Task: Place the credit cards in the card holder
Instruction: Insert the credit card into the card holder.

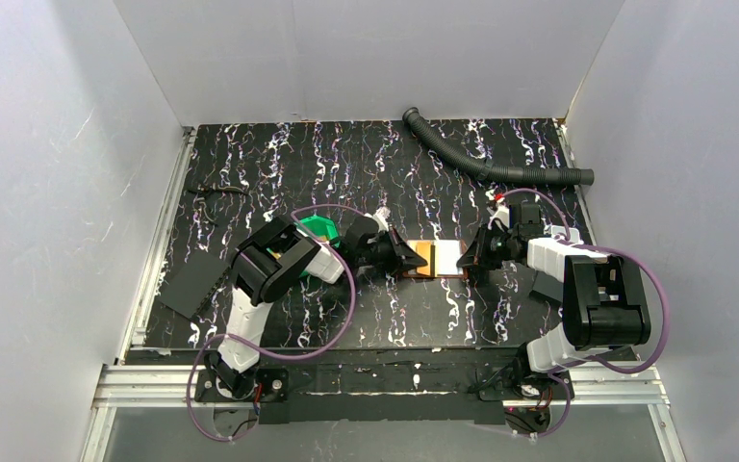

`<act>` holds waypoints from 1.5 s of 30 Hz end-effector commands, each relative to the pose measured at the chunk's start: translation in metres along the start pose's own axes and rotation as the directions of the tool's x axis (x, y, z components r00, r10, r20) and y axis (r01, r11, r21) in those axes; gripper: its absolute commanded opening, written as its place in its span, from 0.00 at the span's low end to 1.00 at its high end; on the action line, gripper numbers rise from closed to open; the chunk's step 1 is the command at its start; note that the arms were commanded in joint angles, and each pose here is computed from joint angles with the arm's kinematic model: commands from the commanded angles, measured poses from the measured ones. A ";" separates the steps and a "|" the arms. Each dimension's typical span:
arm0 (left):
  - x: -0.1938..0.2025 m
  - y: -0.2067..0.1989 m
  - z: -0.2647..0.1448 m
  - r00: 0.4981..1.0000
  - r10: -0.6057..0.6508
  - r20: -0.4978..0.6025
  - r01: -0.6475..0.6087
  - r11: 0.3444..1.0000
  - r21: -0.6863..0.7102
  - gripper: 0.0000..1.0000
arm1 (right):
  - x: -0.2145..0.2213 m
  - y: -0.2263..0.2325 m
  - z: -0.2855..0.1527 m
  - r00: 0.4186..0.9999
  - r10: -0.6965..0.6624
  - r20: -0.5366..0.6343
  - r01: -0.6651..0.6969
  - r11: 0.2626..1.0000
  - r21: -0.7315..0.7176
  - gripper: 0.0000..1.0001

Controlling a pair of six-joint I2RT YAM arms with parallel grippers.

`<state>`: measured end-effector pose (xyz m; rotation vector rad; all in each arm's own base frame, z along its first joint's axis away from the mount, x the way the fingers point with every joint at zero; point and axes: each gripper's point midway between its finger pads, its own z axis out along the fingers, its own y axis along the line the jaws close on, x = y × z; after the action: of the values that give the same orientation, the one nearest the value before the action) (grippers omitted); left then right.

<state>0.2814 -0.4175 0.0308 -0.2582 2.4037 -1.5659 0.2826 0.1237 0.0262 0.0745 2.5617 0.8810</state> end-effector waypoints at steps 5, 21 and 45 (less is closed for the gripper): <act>-0.002 0.009 -0.003 0.998 0.006 -0.063 -0.009 0.999 -0.049 0.00 | 0.011 -0.002 0.002 0.999 0.007 -0.036 -0.007 1.000 0.002 0.07; -0.016 -0.002 0.011 0.948 0.301 -0.101 -0.304 0.952 -0.018 0.00 | 0.011 -0.003 0.003 0.999 0.005 -0.041 -0.005 1.000 0.001 0.07; -0.003 -0.008 0.009 0.992 0.097 -0.078 -0.106 0.986 -0.132 0.39 | 0.009 0.004 0.001 1.000 0.012 -0.025 -0.013 1.000 -0.027 0.08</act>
<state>0.2948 -0.4368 0.0336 -0.0946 2.4505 -1.5012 0.2811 0.1266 0.0265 0.0902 2.5658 0.9095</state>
